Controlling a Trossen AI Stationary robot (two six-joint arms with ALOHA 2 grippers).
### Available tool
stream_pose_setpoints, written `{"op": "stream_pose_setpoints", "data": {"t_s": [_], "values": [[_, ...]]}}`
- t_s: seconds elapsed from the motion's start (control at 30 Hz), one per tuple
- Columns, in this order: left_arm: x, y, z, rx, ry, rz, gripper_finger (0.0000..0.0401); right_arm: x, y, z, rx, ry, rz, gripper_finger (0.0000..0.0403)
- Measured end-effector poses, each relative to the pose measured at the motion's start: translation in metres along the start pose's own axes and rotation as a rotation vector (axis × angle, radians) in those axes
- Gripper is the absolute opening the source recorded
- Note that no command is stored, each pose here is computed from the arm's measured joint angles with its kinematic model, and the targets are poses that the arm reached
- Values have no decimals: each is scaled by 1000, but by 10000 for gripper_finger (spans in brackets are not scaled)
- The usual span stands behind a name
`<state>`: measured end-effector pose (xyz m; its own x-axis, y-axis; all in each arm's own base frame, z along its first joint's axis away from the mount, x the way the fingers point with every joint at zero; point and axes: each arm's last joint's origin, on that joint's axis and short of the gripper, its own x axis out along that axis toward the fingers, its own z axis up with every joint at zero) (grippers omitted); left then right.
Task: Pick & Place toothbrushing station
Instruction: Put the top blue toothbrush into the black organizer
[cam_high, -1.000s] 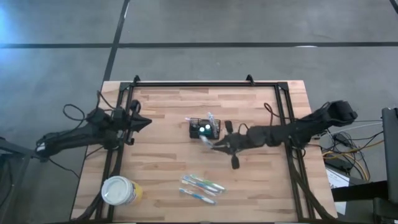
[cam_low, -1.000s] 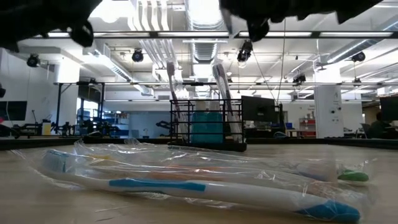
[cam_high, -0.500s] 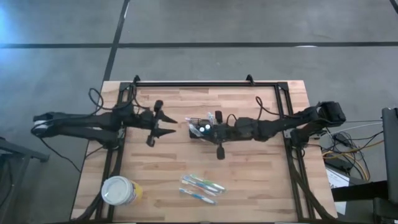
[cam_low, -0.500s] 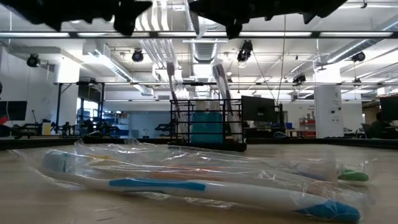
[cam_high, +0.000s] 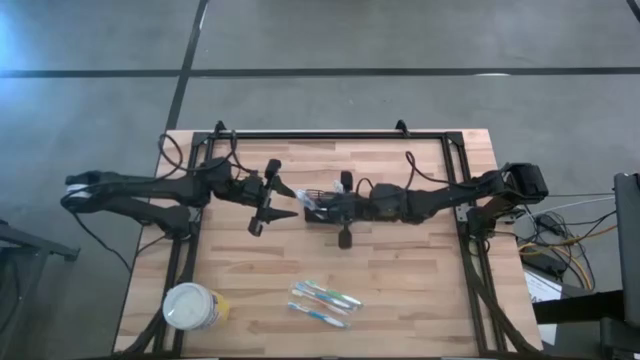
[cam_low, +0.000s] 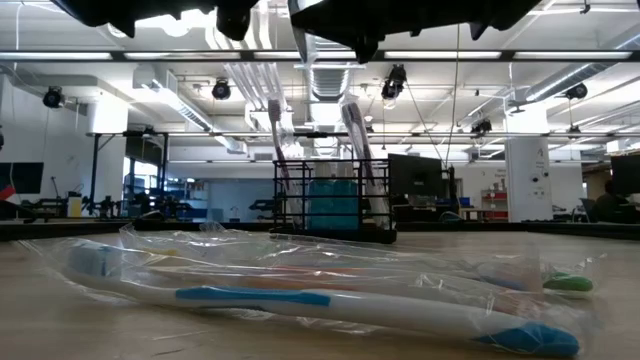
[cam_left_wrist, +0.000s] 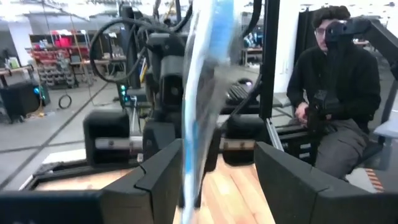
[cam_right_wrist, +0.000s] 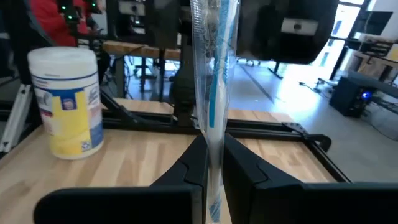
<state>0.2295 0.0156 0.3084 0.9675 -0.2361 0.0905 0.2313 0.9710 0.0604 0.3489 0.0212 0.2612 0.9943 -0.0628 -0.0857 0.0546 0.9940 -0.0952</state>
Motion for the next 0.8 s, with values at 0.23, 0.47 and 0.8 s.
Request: {"op": "stream_pose_setpoints", "data": {"t_s": [0.23, 0.47, 0.8], "values": [[13, 5, -1, -11, -33, 23, 202, 6, -4, -1, -5, 3, -13, 23], [18, 7, -3, -12, -45, 46, 202, 11, -3, -4, -10, 11, -13, 23], [17, 7, -2, -39, -55, 66, 85, 11, -4, -3, -22, 7, -16, 23]]}}
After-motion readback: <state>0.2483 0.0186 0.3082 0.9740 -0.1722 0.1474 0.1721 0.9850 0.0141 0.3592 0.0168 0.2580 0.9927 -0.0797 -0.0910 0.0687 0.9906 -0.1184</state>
